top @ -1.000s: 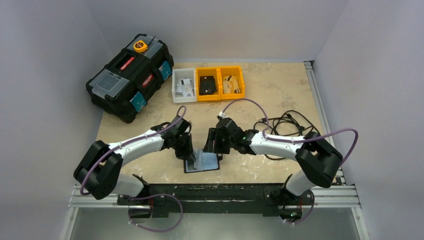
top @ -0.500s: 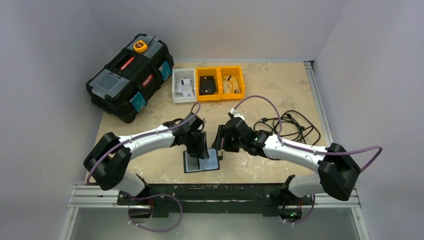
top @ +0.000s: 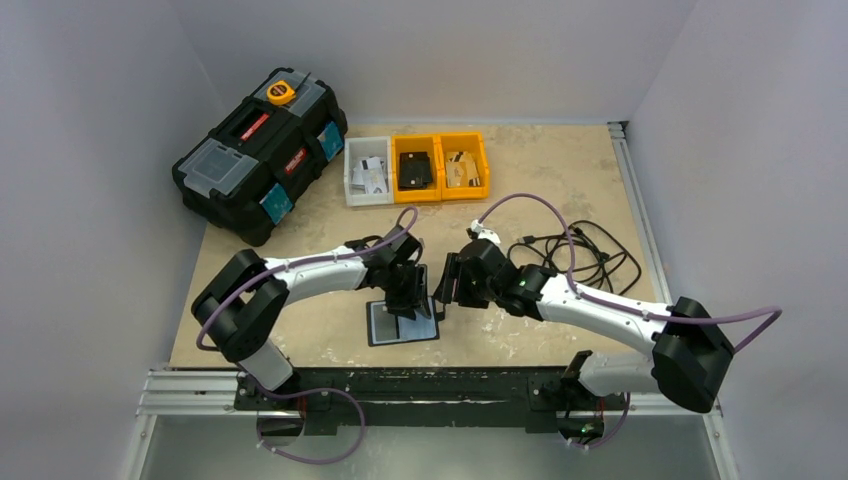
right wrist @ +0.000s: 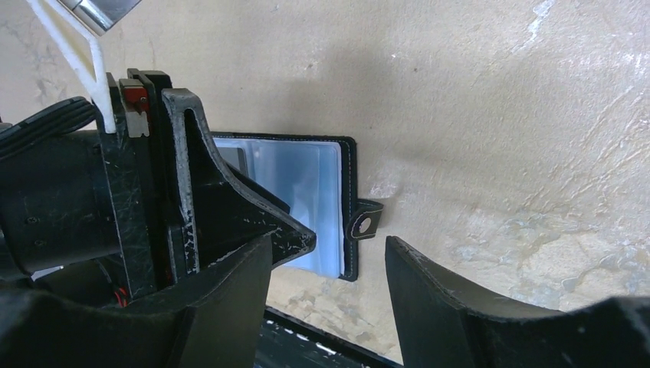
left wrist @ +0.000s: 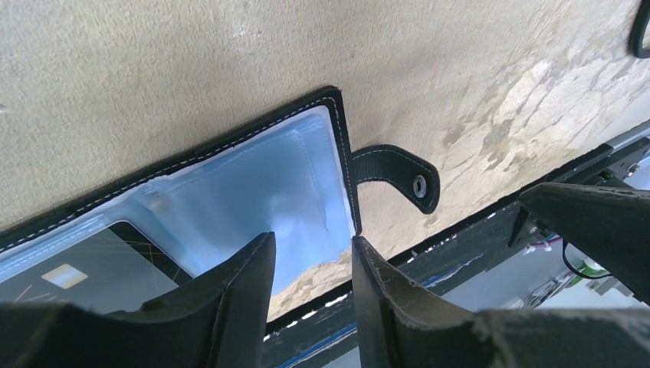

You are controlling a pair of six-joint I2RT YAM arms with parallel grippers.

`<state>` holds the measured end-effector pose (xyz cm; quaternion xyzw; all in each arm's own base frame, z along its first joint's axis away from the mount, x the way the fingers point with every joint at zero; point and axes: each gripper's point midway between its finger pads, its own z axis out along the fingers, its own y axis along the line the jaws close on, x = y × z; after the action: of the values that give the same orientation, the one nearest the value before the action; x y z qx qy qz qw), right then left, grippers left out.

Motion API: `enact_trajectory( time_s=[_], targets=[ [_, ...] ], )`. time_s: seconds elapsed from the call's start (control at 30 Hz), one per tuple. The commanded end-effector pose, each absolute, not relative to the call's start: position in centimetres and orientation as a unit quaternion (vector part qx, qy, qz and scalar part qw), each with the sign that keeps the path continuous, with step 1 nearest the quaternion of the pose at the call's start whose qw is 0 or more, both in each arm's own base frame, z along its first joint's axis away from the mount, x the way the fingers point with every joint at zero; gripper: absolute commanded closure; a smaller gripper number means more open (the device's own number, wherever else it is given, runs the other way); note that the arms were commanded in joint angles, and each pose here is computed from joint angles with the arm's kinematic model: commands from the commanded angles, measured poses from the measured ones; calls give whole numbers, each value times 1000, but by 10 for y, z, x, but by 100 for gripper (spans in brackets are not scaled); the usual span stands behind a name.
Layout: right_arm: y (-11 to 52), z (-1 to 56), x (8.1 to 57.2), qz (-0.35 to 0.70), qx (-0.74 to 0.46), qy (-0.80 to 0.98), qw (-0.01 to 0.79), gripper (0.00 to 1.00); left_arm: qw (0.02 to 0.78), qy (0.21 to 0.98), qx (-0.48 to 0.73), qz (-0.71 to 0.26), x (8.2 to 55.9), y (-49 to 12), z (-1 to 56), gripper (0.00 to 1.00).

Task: Take the credit cards out of the card holder
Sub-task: Remove the credit card from the card holder.

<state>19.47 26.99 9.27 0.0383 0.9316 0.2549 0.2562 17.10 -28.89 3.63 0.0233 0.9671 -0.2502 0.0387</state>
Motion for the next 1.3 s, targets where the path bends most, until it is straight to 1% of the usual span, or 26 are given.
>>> enact_trajectory(
  time_s=[0.0, 0.17, 0.4, 0.5, 0.57, 0.73, 0.83, 1.03, 1.27],
  targets=[
    [269, 102, 200, 257, 47, 927, 269, 44, 63, 958, 27, -278, 182, -303, 55, 58],
    [275, 104, 204, 260, 38, 925, 276, 44, 106, 960, 24, -256, 191, -285, 81, 57],
    [306, 108, 203, 305, 17, 917, 258, 46, 128, 970, -35, -206, 194, -216, 84, 59],
    [329, 112, 200, 321, -3, 913, 251, 46, 131, 970, -53, -198, 192, -194, 79, 65],
    [345, 110, 197, 333, -15, 912, 240, 48, 128, 971, -56, -196, 190, -188, 75, 73],
    [379, 96, 186, 375, -36, 905, 196, 53, 113, 971, -66, -198, 187, -186, 64, 88],
    [388, 87, 185, 383, -40, 905, 180, 56, 105, 973, -72, -192, 186, -185, 55, 94],
    [393, 73, 184, 382, -43, 908, 167, 57, 90, 976, -78, -184, 183, -184, 39, 100],
    [395, 59, 181, 381, -45, 910, 155, 58, 78, 978, -85, -173, 180, -182, 26, 100]
  ],
)
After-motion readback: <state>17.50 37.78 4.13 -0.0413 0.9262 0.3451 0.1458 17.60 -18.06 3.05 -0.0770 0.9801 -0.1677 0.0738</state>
